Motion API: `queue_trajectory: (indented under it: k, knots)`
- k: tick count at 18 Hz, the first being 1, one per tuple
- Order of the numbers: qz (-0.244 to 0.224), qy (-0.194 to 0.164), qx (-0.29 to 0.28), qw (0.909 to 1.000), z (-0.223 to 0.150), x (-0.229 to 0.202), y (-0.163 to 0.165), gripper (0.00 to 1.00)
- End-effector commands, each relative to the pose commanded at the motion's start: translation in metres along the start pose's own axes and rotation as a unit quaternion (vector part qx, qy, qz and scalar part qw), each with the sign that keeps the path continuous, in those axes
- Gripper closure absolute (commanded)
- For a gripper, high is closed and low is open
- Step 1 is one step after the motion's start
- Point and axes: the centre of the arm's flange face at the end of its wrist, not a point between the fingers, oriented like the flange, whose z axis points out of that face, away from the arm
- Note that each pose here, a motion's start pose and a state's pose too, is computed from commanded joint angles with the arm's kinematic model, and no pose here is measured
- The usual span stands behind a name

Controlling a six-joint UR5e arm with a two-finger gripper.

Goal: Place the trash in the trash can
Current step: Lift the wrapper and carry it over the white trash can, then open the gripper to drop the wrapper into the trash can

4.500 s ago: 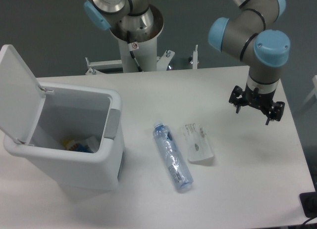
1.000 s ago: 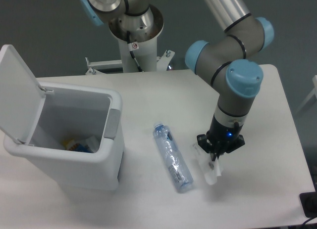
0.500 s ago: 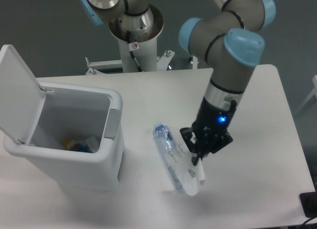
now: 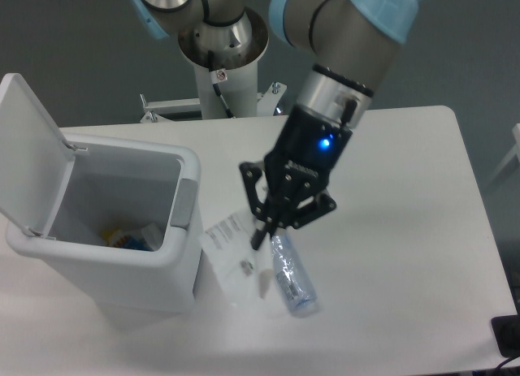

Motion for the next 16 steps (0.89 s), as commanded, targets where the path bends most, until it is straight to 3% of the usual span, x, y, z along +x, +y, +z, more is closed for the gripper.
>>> queue_trajectory:
  k: [8,9,11,13,16]
  knots:
    - [0.035,0.025,-0.023,0.9988,0.027,0.052,0.041,0.97]
    - [0.039,0.029,-0.026,0.9985,0.034,0.056,0.045,0.91]
    - [0.052,0.032,-0.028,0.9978,0.037,0.058,0.051,0.44]
    - [0.065,0.034,-0.034,0.9968,0.042,0.055,0.06,0.18]
    - [0.071,0.034,-0.037,0.9962,0.042,0.055,0.066,0.12]
